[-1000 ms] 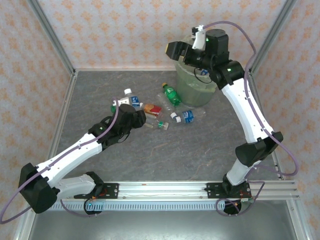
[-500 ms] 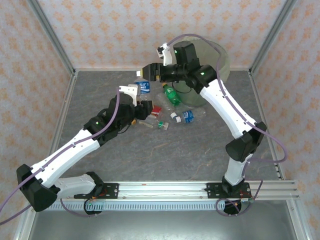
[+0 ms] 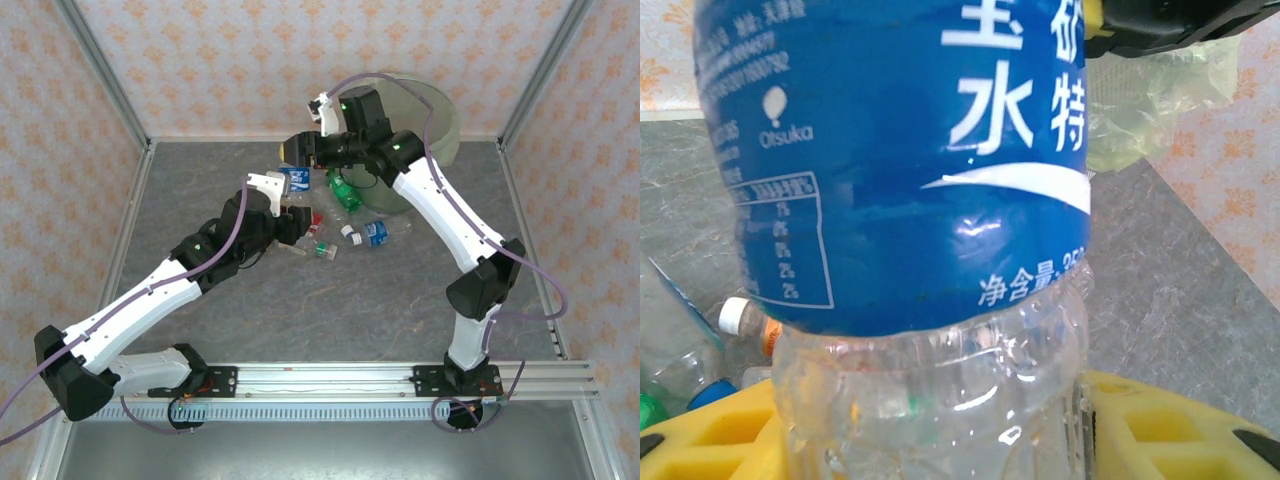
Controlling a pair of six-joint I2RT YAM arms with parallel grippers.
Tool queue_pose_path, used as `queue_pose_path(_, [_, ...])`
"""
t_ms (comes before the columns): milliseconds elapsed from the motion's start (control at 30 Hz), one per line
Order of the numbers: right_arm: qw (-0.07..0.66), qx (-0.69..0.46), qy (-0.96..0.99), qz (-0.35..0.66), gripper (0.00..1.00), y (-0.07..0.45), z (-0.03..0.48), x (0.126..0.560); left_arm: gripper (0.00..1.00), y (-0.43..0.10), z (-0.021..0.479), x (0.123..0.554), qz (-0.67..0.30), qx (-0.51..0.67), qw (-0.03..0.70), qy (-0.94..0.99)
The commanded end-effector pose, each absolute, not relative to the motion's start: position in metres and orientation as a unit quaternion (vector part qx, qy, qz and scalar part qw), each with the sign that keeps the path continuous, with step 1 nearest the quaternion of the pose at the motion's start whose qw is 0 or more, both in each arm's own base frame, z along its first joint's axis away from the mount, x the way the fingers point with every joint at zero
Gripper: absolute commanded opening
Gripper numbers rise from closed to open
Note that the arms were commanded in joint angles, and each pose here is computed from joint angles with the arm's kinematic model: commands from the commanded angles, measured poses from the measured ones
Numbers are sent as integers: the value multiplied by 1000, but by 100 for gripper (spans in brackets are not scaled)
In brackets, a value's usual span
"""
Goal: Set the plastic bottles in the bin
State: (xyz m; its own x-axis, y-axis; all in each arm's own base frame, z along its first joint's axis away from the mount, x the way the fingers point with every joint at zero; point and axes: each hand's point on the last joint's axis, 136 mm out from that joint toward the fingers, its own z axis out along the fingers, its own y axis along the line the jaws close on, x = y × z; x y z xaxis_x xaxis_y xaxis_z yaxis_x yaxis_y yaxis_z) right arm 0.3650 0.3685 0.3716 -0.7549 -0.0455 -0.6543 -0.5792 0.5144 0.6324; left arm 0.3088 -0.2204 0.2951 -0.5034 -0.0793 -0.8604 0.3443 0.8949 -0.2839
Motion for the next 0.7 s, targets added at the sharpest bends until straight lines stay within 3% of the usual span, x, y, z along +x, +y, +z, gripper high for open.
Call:
queue_pose_path(0, [300, -203, 809, 464, 45, 373, 383, 362, 51, -229, 317, 306, -234, 95, 509, 823])
queue_pose_path(133, [303, -202, 807, 465, 32, 372, 387, 362, 51, -230, 317, 307, -231, 96, 509, 824])
queue_pose_path(200, [308, -201, 807, 462, 31, 371, 389, 362, 52, -229, 317, 308, -228, 95, 510, 824])
queue_pose_path(300, [324, -190, 809, 452, 29, 365, 392, 368, 71, -225, 320, 310, -225, 84, 515, 823])
queue_pose_path(367, [336, -175, 812, 444, 28, 356, 396, 375, 78, -222, 324, 309, -224, 75, 521, 820])
queue_pose_path(433, [351, -153, 811, 443, 26, 343, 403, 386, 95, -214, 331, 308, -224, 59, 532, 814])
queue_pose_path(467, [357, -144, 811, 442, 26, 337, 406, 391, 99, -212, 334, 307, -226, 53, 537, 811])
queue_pose_path(667, [421, -53, 799, 426, 28, 269, 436, 434, 99, -186, 346, 300, -226, -1, 568, 791])
